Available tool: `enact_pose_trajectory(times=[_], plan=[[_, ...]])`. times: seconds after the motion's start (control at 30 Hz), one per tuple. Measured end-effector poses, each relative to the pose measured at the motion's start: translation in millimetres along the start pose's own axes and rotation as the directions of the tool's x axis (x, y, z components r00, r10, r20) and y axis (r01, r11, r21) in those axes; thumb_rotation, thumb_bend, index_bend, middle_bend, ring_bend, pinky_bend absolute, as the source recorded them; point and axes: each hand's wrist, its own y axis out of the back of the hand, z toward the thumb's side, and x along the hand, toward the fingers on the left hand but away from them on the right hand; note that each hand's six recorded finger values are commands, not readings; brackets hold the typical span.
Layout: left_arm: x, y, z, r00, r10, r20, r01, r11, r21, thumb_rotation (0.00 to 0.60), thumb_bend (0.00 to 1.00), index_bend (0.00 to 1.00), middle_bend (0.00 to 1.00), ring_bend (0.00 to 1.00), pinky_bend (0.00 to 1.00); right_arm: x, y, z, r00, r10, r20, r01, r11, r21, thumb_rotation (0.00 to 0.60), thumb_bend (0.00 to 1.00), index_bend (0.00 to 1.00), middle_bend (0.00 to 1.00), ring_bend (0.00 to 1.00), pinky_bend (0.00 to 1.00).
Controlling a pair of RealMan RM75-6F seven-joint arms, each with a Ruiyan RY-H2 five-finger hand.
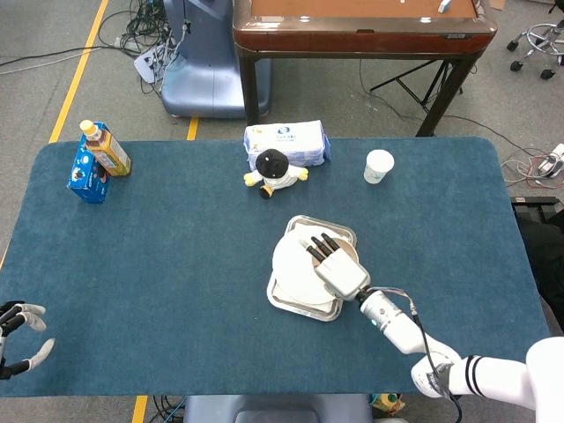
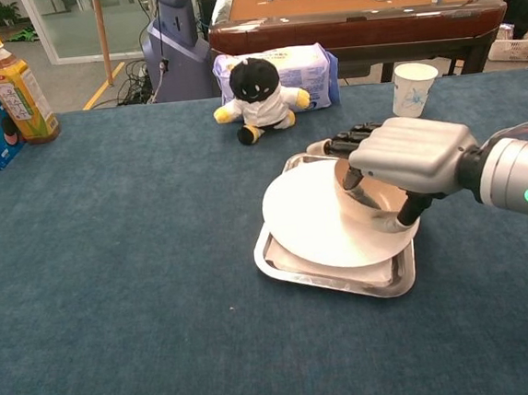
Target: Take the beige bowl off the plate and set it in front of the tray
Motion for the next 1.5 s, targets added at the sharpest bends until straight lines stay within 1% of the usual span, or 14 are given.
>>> enact_pose_trajectory(times=[0.4, 0.6, 0.8, 1.0, 1.17, 1.3, 1.5], plan=[[0.2, -0.8, -0.5, 1.000, -0.003, -0.003, 0.003, 1.000, 0.003, 0.600, 0.23, 0.53, 0.36, 0.21, 0.41, 0.6, 7.0, -2.9, 1.000, -0.014, 0.004, 0.014, 1.000, 0.008, 0.600, 0.42, 0.66, 0.00, 0.00, 0.03], [0.7, -1.5, -0.8, 1.000, -0.005, -0.005, 0.005, 1.000, 0.006, 0.600, 0.23, 0.53, 0.36, 0.21, 0.41, 4.0, 17.4, -3.8, 0.999, -0.035, 0.000, 0.035, 0.999, 0.007, 0.600, 0.42, 0.66, 0.00, 0.00, 0.03], [1.3, -2.7, -1.1, 1.000, -0.008, -0.007, 0.008, 1.000, 0.009, 0.600, 0.23, 0.53, 0.36, 0.21, 0.41, 12.3, 31.5, 2.5, 0.998, -0.055, -0.025, 0.055, 0.998, -0.015, 0.600, 0.42, 0.67, 0.00, 0.00, 0.03], [1.7, -3.3, -1.1, 1.000, -0.008, -0.009, 0.009, 1.000, 0.012, 0.600, 0.23, 0.53, 0.36, 0.21, 0.41, 25.9, 41.5, 13.8, 0.996, -0.065, -0.065, 0.062, 0.997, -0.049, 0.600, 0.42, 0.67, 0.01, 0.00, 0.03], [1.5, -3.8, -1.3, 1.000, -0.009, -0.012, 0.009, 1.000, 0.014, 0.600, 0.22, 0.53, 0.36, 0.21, 0.41, 40.0, 45.1, 29.1, 0.991, -0.064, -0.118, 0.056, 0.996, -0.070, 0.600, 0.42, 0.67, 0.01, 0.00, 0.03], [2.0, -3.9, -1.6, 1.000, -0.010, -0.014, 0.011, 1.000, 0.014, 0.600, 0.22, 0.53, 0.36, 0.21, 0.41, 48.8, 46.6, 42.9, 0.985, -0.062, -0.164, 0.047, 0.995, -0.090, 0.600, 0.42, 0.67, 0.01, 0.00, 0.03], [2.0, -3.7, -2.2, 1.000, -0.011, -0.016, 0.011, 1.000, 0.013, 0.600, 0.23, 0.53, 0.36, 0.21, 0.41, 60.7, 47.3, 64.5, 0.969, -0.045, -0.242, 0.020, 0.994, -0.106, 0.600, 0.42, 0.67, 0.01, 0.00, 0.03]])
